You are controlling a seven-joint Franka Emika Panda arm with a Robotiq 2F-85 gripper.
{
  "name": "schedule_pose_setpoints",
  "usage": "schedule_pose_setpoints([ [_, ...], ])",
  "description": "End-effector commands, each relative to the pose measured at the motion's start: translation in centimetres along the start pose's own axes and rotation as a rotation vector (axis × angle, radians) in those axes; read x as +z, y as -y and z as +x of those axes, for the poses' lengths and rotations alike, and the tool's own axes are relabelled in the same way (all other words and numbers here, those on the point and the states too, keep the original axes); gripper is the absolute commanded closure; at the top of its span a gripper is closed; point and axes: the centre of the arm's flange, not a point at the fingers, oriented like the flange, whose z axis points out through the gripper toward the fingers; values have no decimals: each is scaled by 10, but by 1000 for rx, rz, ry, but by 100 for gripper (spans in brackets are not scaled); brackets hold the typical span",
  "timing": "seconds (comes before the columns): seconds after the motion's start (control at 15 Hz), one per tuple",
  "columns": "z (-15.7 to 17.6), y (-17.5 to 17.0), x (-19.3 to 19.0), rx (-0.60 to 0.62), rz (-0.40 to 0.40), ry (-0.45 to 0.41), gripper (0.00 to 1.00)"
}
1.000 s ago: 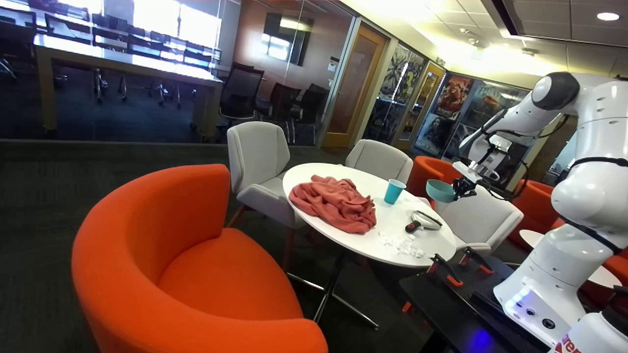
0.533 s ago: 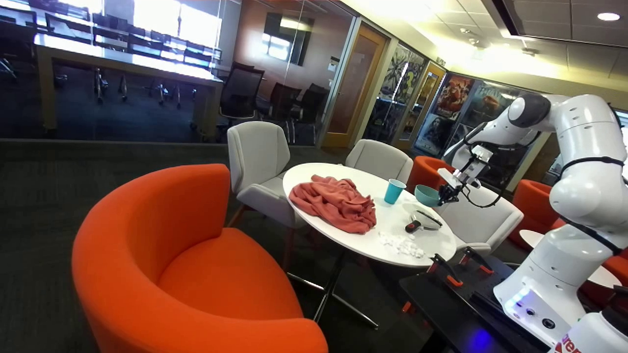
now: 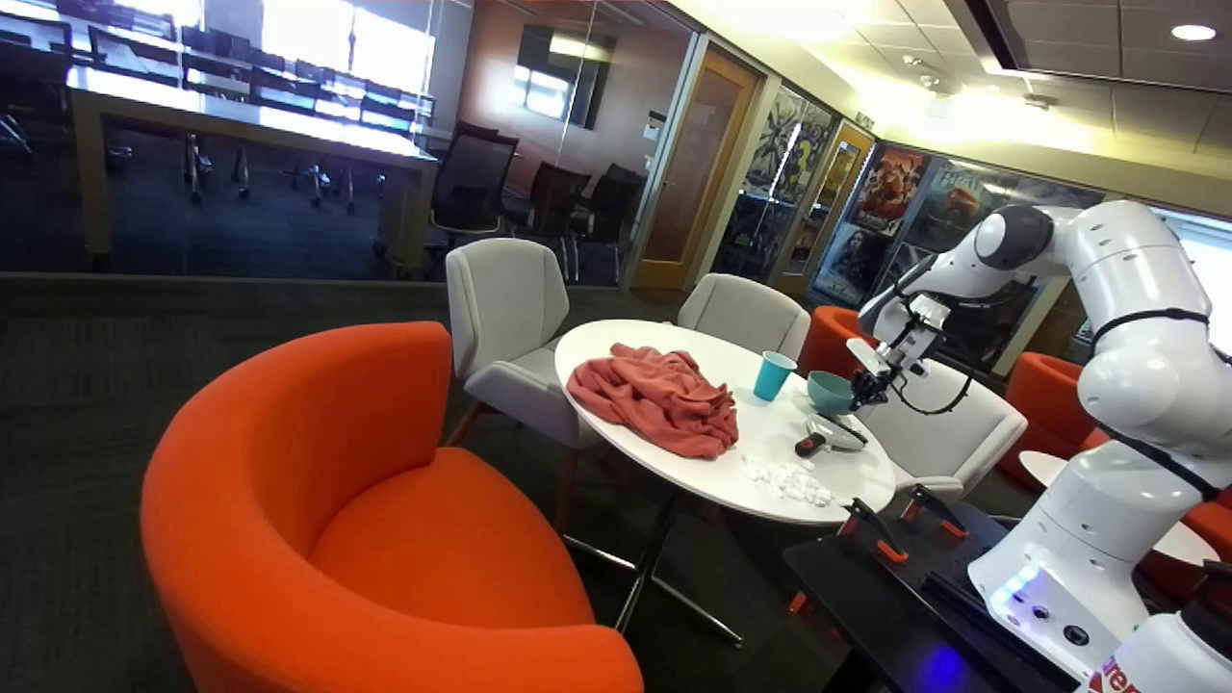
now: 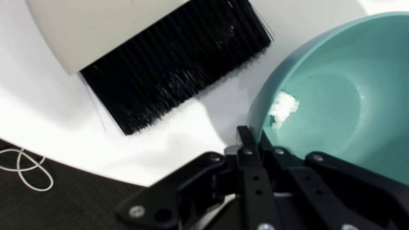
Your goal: Move the green bowl to the right
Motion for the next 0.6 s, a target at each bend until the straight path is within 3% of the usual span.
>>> schedule_pose_setpoints([
  [0.0,0,11,4,13,-10,-5,99],
  [0.07,-1,9,4,10,-13,-9,70],
  [0.13,-2,8,2,8,-11,-10,69],
  [0.53,-1,-6,-61,0,80,2,25],
])
